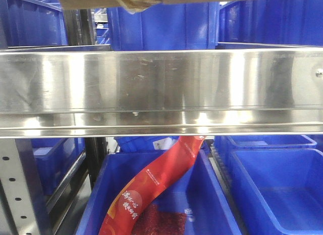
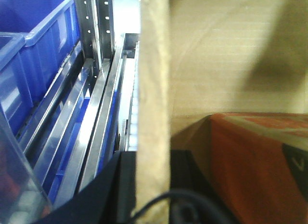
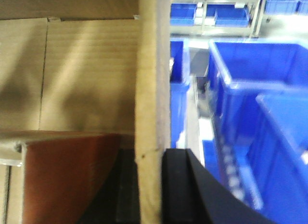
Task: Stack two boxes on right shelf middle
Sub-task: 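Lower the held boxes with both grippers onto the middle shelf rollers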
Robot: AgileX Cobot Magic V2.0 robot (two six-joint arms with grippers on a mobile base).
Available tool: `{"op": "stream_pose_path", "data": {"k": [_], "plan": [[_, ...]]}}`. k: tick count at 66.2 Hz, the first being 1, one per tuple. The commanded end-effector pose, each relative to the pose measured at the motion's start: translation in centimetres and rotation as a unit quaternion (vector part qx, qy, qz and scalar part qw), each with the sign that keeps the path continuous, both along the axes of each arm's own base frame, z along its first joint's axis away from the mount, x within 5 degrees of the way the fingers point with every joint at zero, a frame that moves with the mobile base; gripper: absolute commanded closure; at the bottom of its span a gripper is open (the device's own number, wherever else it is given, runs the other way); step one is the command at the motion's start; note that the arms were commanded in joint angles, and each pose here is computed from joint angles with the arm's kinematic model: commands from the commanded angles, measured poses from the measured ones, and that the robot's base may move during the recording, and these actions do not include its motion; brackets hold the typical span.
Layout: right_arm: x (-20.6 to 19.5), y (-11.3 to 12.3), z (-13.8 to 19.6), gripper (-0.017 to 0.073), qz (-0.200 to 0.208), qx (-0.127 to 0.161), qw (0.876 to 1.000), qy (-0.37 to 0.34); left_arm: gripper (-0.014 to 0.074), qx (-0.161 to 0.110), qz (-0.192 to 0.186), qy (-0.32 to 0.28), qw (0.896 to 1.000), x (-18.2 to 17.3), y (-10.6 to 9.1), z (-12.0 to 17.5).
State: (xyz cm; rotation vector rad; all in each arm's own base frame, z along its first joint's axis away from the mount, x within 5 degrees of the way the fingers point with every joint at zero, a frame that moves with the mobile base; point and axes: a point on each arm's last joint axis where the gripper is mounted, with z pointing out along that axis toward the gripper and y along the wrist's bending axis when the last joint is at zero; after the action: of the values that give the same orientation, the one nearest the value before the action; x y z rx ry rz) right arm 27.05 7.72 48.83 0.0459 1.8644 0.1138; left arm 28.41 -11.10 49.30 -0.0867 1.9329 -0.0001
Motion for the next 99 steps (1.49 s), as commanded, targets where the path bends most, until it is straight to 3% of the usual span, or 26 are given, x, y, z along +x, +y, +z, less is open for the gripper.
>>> {"op": "stream_pose_path", "data": {"k": [1, 7, 16, 28, 47, 52, 59, 66, 73, 81, 87, 94, 99], "plan": [[-0.8, -0.5, 0.5, 0.0721, -0.010, 0.017, 1.000, 0.016, 0.0705, 0.027, -0.004, -0.005, 1.000, -0.4, 0.7, 0.9], [-0.3, -0.3, -0.3, 0.0701, -0.018, 0.024, 0.999, 0.043, 0.0705, 0.012, -0.036, 0.011, 0.999, -0.5, 0.9, 1.3], [1.3, 0.0, -1.1, 0.0699, -0.043, 0.016, 0.993, 0.104, 0.0705, -0.022, -0.027, 0.053, 0.998, -0.2, 2.7, 1.0], [3.4, 1.2, -0.9, 0.0700, -0.024, 0.008, 0.991, 0.131, 0.0705, -0.012, -0.034, 0.120, 0.992, 1.5, 3.1, -1.1], [6.0, 2.3, -3.7, 0.0671, -0.031, -0.007, 0.980, 0.195, 0.0694, -0.001, -0.038, 0.141, 0.989, 4.0, 2.2, -3.3], [6.4, 2.4, -4.2, 0.0568, -0.033, -0.010, 0.978, 0.205, 0.0613, 0.001, -0.036, 0.152, 0.988, 4.2, 2.2, -3.7], [6.6, 2.6, -4.4, 0.0333, -0.030, -0.008, 0.978, 0.208, 0.0403, 0.000, -0.038, 0.146, 0.988, 4.5, 2.0, -3.8], [6.7, 2.6, -4.3, 0.0159, -0.028, -0.007, 0.980, 0.199, 0.0226, -0.001, -0.041, 0.136, 0.990, 4.6, 2.0, -3.6], [6.3, 2.4, -3.5, 0.0088, -0.029, -0.005, 0.982, 0.186, 0.0133, -0.006, -0.042, 0.120, 0.992, 4.4, 2.0, -2.5], [5.3, 2.0, -1.8, 0.0118, -0.031, 0.004, 0.985, 0.170, 0.0141, -0.015, -0.041, 0.095, 0.995, 3.8, 2.3, -0.6], [4.5, 1.7, -0.7, 0.0214, -0.030, 0.009, 0.987, 0.155, 0.0211, -0.020, -0.037, 0.087, 0.995, 3.2, 2.5, 0.7], [3.9, 1.4, 0.0, 0.0418, -0.028, 0.010, 0.989, 0.144, 0.0414, -0.025, -0.038, 0.071, 0.996, 2.8, 2.7, 1.6], [3.8, 1.4, 0.1, 0.0611, -0.027, 0.010, 0.989, 0.143, 0.0610, -0.026, -0.040, 0.063, 0.997, 2.8, 2.7, 1.9]]}}
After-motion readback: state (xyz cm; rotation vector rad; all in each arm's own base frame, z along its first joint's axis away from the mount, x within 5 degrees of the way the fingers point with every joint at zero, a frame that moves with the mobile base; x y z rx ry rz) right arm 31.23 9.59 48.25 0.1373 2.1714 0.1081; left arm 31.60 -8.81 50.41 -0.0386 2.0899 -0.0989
